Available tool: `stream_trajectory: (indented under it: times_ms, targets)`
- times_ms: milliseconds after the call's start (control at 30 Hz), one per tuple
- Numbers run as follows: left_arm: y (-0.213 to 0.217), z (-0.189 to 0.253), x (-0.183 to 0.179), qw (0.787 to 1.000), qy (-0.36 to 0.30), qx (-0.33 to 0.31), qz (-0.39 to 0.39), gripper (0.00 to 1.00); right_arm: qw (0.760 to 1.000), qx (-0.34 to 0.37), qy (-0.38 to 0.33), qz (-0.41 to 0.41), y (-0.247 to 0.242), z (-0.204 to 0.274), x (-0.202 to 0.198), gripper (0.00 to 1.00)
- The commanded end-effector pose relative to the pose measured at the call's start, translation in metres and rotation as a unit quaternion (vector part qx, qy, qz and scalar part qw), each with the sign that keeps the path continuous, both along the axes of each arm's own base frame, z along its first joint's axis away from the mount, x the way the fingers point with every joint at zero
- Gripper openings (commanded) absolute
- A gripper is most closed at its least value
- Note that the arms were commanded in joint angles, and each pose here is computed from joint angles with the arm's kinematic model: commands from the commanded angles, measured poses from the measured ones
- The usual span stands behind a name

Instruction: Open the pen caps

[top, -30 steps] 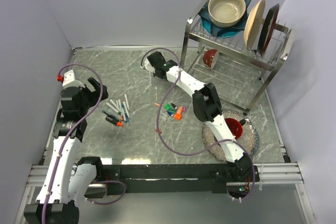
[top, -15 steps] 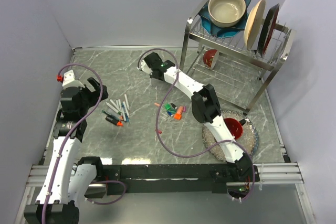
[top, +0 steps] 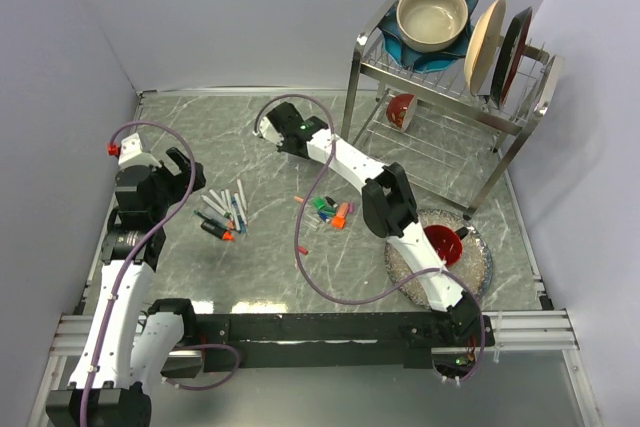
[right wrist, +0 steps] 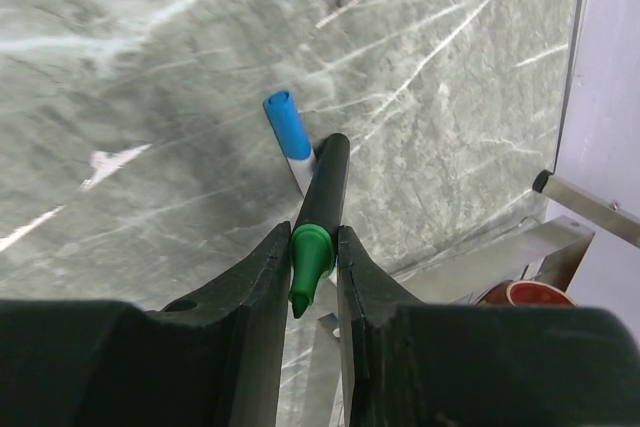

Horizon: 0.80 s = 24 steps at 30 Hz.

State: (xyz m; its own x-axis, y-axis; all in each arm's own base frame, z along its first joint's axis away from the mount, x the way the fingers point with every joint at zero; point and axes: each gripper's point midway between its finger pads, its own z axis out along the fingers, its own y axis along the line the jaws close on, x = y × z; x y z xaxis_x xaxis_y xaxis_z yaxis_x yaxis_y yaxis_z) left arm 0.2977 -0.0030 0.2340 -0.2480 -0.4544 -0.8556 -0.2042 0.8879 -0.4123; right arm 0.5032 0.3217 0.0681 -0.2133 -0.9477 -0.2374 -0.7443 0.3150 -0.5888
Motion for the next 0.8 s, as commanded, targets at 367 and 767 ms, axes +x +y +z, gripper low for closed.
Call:
stream_trajectory:
  times_ms: [367, 767]
  targets:
    - [0.005, 0.018, 0.001, 1.000, -0.027, 0.011, 0.008, 0.99, 0.992, 0.038, 0.108, 0.058, 0.042, -0.006, -0.081, 0.00]
    - [0.019, 0.032, -0.005, 0.998, -0.051, 0.015, 0.043, 0.99, 0.985, 0.118, 0.104, 0.073, 0.063, 0.053, -0.098, 0.00]
